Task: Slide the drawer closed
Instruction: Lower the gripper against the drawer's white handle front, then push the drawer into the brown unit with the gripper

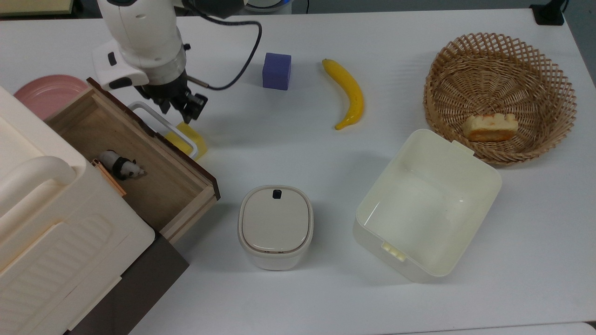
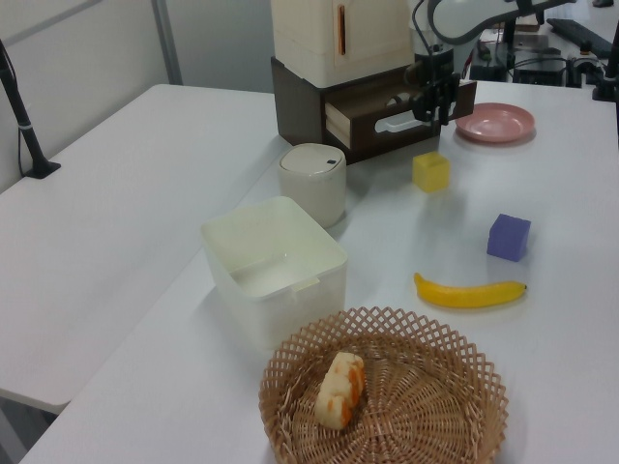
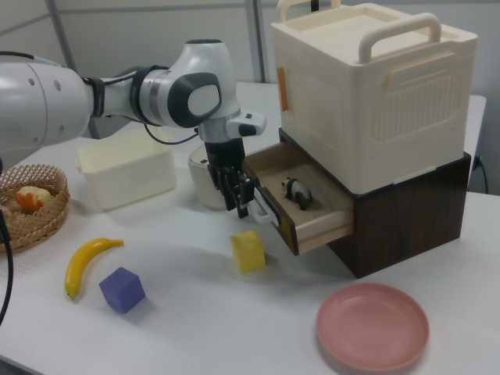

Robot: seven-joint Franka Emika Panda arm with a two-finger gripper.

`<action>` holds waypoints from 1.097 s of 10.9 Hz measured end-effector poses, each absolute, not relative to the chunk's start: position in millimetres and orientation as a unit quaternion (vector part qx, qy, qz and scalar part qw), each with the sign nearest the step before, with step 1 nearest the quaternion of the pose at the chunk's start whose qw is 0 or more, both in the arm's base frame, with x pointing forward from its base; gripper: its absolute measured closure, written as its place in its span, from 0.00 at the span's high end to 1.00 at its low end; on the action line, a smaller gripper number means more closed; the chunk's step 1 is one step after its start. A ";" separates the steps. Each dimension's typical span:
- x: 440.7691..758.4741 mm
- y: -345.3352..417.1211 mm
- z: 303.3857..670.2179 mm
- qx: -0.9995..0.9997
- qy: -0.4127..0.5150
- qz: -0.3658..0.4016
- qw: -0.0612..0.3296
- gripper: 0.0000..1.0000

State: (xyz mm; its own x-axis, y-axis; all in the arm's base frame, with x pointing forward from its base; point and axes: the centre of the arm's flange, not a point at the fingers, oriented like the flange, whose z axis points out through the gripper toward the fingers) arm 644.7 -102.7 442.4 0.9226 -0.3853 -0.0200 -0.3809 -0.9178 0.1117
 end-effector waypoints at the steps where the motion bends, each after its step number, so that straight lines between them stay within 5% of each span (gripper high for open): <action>1: 649.0 -103.8 439.5 0.975 -0.215 -0.008 0.052 0.46; 12: 674.1 -149.0 448.1 0.954 -0.272 0.117 0.046 0.47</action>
State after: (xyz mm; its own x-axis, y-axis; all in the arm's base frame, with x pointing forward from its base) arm 674.1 -149.0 448.1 0.8251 -0.5077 0.2479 -0.5291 -0.8482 0.0243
